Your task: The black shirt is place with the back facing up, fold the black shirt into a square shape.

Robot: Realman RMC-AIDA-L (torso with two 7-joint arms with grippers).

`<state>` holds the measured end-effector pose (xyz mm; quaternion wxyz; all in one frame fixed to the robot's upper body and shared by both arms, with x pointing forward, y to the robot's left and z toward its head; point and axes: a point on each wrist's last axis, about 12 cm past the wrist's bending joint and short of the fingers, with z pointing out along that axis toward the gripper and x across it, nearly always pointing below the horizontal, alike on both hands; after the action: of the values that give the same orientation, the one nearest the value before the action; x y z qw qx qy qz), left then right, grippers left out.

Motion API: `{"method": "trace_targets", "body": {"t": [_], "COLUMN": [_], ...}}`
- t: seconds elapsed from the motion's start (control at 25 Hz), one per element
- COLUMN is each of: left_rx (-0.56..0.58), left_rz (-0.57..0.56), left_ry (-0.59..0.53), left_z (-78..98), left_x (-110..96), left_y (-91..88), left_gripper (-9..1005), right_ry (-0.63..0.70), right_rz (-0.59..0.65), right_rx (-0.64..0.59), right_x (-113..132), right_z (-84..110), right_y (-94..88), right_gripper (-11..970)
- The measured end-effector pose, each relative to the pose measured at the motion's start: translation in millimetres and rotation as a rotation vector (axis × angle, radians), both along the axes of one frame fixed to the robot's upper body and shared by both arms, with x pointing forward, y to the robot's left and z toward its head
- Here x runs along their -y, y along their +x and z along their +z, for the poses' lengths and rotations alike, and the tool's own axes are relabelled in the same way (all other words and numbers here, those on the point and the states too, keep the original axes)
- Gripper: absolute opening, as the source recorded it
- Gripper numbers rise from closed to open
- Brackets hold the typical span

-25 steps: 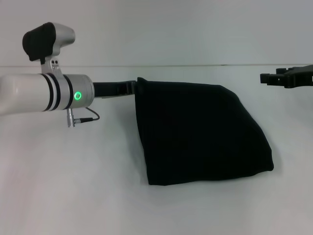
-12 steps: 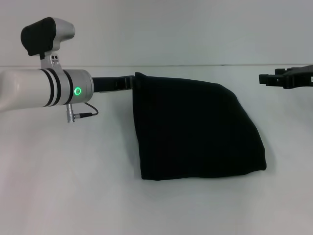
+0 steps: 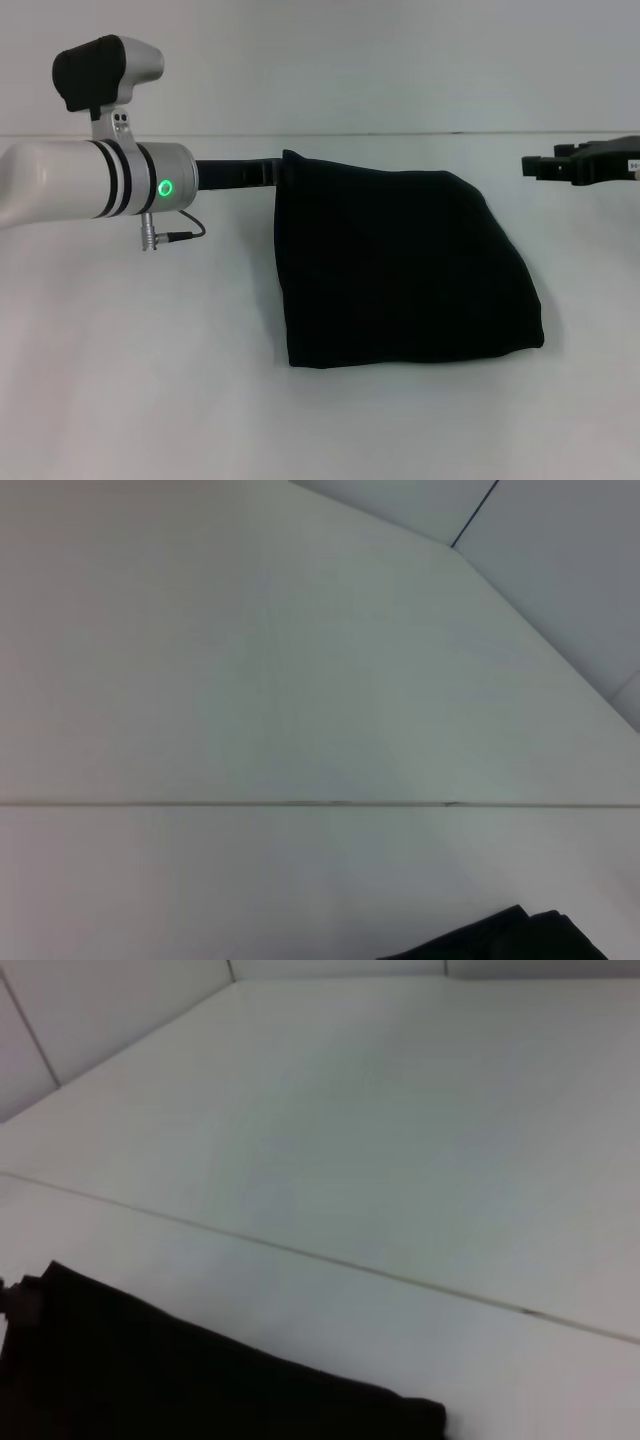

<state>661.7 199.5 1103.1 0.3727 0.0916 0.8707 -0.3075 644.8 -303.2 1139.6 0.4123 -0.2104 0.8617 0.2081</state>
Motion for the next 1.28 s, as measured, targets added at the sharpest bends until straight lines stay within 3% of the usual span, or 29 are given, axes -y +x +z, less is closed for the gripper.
{"method": "trace_targets", "body": {"t": [0.16,0.6,0.88,0.92,1.04,1.28], "left_rx": [0.0,0.027,0.08,0.095,0.116,0.152], "left_rz": [0.012,0.057,-0.132,-0.205,-0.26,-0.357], "left_ry": [-0.006,-0.052,-0.103,-0.112,-0.107,-0.089], "left_z": [0.6,6.3,17.8,15.6,10.5,1.2], "left_x": [-1,-18,-11,-7,-5,-7], "left_y": [0.8,-0.3,-23.6,-36.1,-47.1,-63.4], "left_gripper": [41,192,381,447,644,819], "right_ry": [-0.001,0.038,0.109,0.122,0.154,0.2], "right_rz": [0.0,-0.012,-0.026,-0.028,-0.027,-0.033], "right_rx": [-0.01,-0.069,-0.259,-0.292,-0.362,-0.455], "right_x": [0,9,22,24,26,22], "right_z": [-1.9,-1.6,-5.9,-8.3,-15.4,-33.1], "right_y": [-1.2,-7.5,-20.5,-22.7,-29.3,-42.0], "right_gripper": [606,586,574,572,567,556]}}
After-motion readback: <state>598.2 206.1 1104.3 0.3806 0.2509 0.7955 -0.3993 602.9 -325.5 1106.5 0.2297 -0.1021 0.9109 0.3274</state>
